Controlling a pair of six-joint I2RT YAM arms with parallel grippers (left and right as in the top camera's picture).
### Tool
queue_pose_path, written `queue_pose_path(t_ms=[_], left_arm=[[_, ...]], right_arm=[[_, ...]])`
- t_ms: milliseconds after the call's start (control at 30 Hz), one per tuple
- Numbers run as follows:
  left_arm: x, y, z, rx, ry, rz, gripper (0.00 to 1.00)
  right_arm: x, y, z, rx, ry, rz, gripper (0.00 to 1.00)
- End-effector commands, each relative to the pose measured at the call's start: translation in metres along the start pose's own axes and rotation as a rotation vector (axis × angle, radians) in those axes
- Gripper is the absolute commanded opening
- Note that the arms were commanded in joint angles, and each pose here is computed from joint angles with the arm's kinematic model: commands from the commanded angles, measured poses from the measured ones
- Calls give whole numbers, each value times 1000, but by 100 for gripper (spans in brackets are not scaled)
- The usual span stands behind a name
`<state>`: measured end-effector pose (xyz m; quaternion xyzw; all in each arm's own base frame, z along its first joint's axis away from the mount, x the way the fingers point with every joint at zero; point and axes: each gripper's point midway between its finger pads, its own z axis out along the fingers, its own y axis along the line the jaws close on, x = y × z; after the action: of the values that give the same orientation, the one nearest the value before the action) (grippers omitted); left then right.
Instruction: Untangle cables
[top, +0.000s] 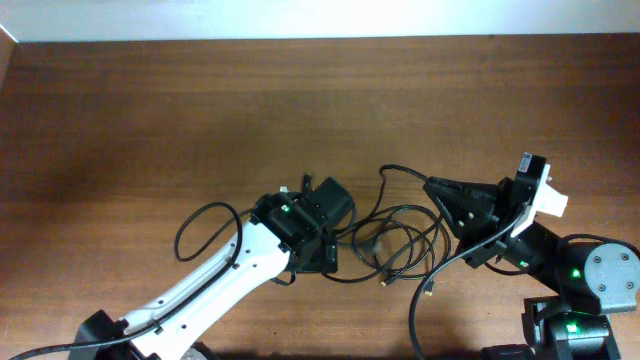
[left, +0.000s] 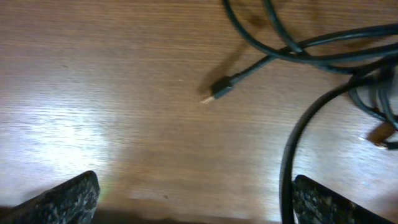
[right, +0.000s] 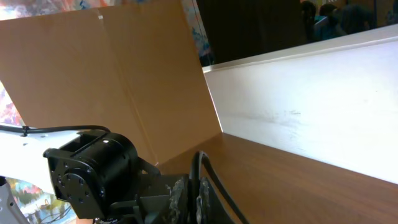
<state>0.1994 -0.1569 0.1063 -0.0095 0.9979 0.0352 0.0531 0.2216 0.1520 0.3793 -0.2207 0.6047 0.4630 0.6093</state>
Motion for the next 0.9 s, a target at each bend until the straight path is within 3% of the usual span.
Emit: queue_pose_path(t_ms=[0, 133, 233, 400, 533, 867], left_arm=[[-9, 20, -1, -63, -27, -48, 99], [-21, 39, -21, -38, -63, -100, 99], [-27, 51, -57, 21, -210, -125, 99], [-32, 64, -97, 110, -394, -171, 99], [-43, 55, -103, 159, -437, -182, 99], [-63, 3, -129, 444, -487, -159, 99]], right_arm=[[-5, 6, 0, -15, -9, -9, 4], [-6, -7, 3, 33, -15, 103, 4], [-9, -16, 22, 5, 116, 219, 4], [-54, -23, 57, -47, 221, 300, 4], [-113, -7, 73, -100, 213, 254, 4], [-200, 36, 85, -204, 183, 194, 4]])
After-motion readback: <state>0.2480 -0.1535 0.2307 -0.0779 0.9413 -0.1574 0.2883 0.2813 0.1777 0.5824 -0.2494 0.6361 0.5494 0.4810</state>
